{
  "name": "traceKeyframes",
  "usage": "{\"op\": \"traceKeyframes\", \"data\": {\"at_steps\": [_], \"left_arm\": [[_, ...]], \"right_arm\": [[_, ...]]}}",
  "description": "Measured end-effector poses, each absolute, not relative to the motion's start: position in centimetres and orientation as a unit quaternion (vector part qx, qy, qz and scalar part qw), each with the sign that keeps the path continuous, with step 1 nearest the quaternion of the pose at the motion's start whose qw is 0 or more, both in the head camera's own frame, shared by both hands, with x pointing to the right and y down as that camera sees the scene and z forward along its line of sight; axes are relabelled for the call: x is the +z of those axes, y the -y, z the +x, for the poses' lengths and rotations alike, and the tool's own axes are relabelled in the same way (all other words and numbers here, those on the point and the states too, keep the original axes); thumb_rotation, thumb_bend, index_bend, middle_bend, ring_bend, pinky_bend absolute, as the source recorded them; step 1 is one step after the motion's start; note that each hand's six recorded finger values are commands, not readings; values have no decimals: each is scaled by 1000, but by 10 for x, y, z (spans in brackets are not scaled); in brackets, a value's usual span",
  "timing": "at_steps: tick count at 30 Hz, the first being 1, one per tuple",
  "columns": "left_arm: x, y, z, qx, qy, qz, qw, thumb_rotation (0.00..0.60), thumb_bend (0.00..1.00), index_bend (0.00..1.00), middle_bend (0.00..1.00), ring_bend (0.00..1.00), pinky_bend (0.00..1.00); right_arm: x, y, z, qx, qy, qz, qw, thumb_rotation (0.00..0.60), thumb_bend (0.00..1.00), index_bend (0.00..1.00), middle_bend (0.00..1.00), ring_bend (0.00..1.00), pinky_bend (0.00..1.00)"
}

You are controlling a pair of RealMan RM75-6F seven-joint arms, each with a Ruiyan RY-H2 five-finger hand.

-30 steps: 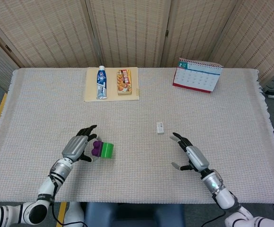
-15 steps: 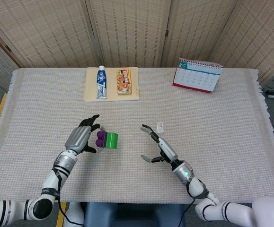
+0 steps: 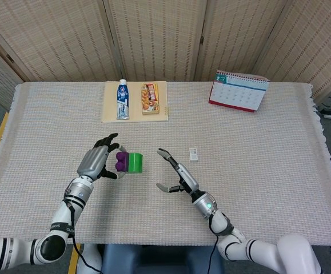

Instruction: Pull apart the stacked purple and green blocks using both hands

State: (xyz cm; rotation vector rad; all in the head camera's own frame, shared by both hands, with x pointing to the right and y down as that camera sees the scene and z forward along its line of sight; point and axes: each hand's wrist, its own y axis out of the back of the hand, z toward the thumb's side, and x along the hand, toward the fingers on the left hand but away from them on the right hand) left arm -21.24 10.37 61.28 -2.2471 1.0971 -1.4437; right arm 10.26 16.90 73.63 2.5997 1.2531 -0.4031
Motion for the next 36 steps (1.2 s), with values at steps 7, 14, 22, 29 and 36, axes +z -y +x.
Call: {"op": "traceKeyframes", "data": {"at_steps": [7, 14, 22, 29, 36], "left_arm": [[615, -110, -211, -494, -374, -776, 118, 600, 365, 623, 75, 0, 70], [623, -118, -204, -484, -372, -786, 98, 600, 366, 625, 83, 0, 70], [628, -119, -196, -483, -369, -788, 99, 600, 366, 625, 83, 0, 70], [627, -121, -191, -478, -369, -791, 96, 600, 366, 625, 84, 0, 70], [626, -122, -188, -476, -370, -792, 97, 600, 366, 623, 87, 0, 70]], "right_arm": [[740, -169, 89, -124, -424, 888, 131, 600, 346, 11, 0, 0, 0], [740, -161, 81, -110, -430, 883, 151, 600, 347, 31, 0, 0, 0], [743, -163, 73, -109, -424, 884, 165, 600, 346, 91, 0, 0, 0], [746, -162, 59, -109, -422, 883, 173, 600, 346, 202, 0, 0, 0], [748, -166, 60, -109, -429, 879, 178, 600, 346, 387, 5, 0, 0]]}}
